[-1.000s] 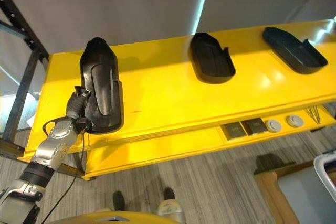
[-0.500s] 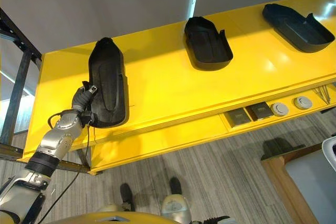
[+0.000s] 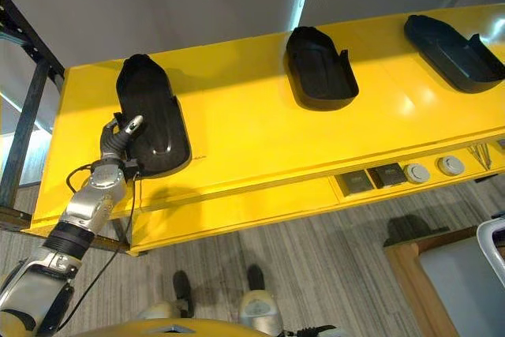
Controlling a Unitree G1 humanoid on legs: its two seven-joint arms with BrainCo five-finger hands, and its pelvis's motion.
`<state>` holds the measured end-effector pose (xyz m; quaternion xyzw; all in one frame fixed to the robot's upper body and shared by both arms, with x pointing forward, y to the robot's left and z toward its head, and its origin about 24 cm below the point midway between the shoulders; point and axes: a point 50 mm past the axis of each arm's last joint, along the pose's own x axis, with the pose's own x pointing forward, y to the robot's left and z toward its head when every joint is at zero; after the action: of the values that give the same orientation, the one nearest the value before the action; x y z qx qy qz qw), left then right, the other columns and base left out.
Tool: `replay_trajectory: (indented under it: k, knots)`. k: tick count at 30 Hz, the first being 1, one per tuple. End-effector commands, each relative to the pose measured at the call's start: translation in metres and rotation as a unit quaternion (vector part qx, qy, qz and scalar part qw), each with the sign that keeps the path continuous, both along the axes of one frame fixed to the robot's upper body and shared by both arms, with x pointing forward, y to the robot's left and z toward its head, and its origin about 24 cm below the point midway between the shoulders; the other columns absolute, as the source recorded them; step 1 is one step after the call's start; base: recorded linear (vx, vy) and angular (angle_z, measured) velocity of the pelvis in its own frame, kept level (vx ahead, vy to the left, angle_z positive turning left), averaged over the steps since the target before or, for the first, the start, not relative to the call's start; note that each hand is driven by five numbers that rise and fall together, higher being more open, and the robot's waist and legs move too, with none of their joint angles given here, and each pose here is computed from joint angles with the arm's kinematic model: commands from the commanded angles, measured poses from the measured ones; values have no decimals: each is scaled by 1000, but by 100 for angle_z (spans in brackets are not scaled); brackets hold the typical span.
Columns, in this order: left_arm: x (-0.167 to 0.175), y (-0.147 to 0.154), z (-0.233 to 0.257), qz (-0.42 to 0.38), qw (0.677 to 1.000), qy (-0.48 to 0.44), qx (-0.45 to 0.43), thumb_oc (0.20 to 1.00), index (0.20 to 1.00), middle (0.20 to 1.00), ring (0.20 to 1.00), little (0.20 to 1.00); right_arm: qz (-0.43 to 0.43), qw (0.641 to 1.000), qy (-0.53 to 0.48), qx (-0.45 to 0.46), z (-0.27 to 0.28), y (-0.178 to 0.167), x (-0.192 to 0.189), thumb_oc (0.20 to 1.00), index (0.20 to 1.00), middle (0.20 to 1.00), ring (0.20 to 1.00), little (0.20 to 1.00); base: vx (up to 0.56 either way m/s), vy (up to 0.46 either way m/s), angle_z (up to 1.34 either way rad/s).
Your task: Move parts from the plastic box to the shelf.
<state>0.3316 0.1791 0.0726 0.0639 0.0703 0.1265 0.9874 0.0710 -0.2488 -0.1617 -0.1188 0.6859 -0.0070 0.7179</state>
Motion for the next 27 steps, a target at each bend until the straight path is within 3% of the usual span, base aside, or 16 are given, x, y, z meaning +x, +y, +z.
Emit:
replay_trajectory:
  k: [1, 11, 17, 21, 23, 26, 27]
  knots:
    - [14, -5, 6, -46, 998, 21, 42, 1000, 1000, 1000, 1000, 1000, 0, 1000, 2, 9, -4, 11, 0, 1000, 1000, 1000, 1000, 1000, 51, 10, 0]
    - [20, 35, -14, -43, 990, 112, 80, 1000, 1000, 1000, 1000, 1000, 2, 1000, 2, 17, -5, 11, -11, 1000, 1000, 1000, 1000, 1000, 44, -1, -7]
    - [19, 33, -22, -40, 992, 117, 4, 1000, 1000, 1000, 1000, 1000, 8, 1000, 17, 17, -6, 11, -18, 1000, 1000, 1000, 1000, 1000, 4, 3, -2]
    - [19, 7, -28, -67, 976, 104, -181, 1000, 1000, 1000, 1000, 1000, 15, 999, 24, 21, -7, 13, -20, 1000, 1000, 1000, 1000, 1000, 0, 0, 0]
    - [18, -8, -28, -87, 965, 88, -230, 1000, 1000, 1000, 1000, 1000, 18, 999, 26, 23, -7, 15, -19, 1000, 1000, 1000, 1000, 1000, -35, 9, 2]
    - [18, -13, -21, -93, 968, 56, -225, 1000, 1000, 1000, 1000, 1000, 22, 999, 29, 23, -7, 15, -17, 1000, 1000, 1000, 1000, 1000, -47, 6, 2]
    - [20, -2, -12, -74, 981, 31, -175, 1000, 1000, 1000, 1000, 1000, 22, 999, 28, 22, -7, 14, -16, 1000, 1000, 1000, 1000, 1000, -59, 13, 3]
